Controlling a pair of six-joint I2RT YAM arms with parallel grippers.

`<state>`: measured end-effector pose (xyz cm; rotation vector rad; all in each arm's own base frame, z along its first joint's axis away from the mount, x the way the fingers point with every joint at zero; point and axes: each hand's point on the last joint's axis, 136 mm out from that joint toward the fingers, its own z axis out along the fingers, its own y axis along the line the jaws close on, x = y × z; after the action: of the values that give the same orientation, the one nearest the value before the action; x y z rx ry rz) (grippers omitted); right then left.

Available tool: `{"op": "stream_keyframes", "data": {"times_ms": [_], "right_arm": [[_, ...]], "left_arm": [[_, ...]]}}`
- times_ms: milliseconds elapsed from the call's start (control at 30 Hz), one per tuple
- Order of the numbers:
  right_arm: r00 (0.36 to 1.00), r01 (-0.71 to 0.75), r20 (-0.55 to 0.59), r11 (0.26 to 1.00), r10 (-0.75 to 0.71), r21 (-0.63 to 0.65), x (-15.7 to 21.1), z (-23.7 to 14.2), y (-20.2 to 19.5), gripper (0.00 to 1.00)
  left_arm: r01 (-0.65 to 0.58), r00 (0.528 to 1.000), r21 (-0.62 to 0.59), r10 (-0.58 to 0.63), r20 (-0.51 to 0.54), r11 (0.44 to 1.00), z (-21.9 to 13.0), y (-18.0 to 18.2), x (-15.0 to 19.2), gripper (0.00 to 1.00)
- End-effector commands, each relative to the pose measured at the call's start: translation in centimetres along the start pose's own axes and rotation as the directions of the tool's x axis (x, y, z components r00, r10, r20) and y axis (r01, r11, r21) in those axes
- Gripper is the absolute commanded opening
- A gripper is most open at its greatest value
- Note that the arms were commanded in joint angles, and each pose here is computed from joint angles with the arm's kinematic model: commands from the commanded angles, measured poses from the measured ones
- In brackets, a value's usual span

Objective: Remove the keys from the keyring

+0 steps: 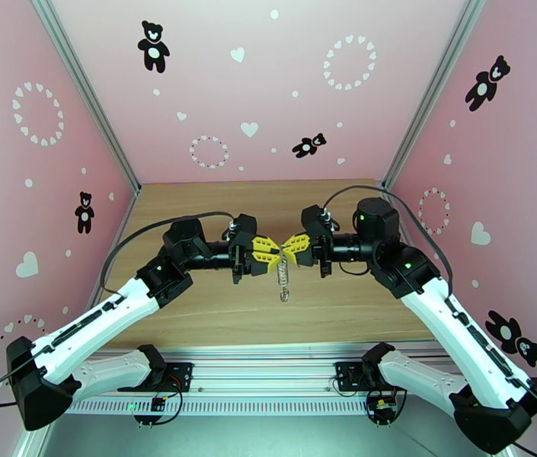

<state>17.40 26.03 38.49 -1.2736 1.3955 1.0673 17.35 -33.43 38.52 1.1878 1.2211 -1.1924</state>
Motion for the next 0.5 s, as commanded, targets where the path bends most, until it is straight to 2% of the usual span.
{"op": "stream_keyframes", "data": {"times_ms": [0, 100, 200, 367, 467], "right_arm": [[0.997, 0.054, 0.053, 0.997, -0.052, -0.053, -1.5, -0.4, 1.5, 0.00], [0.997, 0.059, 0.045, 0.997, -0.057, -0.040, -1.4, -0.6, 1.5, 0.00], [0.998, 0.060, 0.027, 0.998, -0.060, -0.011, -1.1, -0.9, 1.5, 0.00], [0.998, 0.063, 0.031, 0.998, -0.062, -0.020, -1.6, -1.0, 1.8, 0.00], [0.998, 0.064, 0.032, 0.998, -0.063, -0.026, -1.8, -0.9, 1.6, 0.00]], "left_arm": [[0.004, 1.000, -0.019, -0.004, 0.009, 1.000, 0.4, 1.2, -0.3, 0.22], [0.002, 1.000, -0.043, -0.001, 0.018, 0.999, 0.2, 1.6, -0.5, 0.18], [-0.025, 0.997, -0.063, 0.029, 0.064, 0.998, -0.8, 1.2, -1.2, 0.20], [-0.018, 1.000, -0.076, 0.020, 0.023, 0.997, -0.7, 1.6, -0.7, 0.20], [-0.004, 1.000, -0.038, 0.005, 0.017, 0.999, -0.2, 1.4, -0.7, 0.21]]}}
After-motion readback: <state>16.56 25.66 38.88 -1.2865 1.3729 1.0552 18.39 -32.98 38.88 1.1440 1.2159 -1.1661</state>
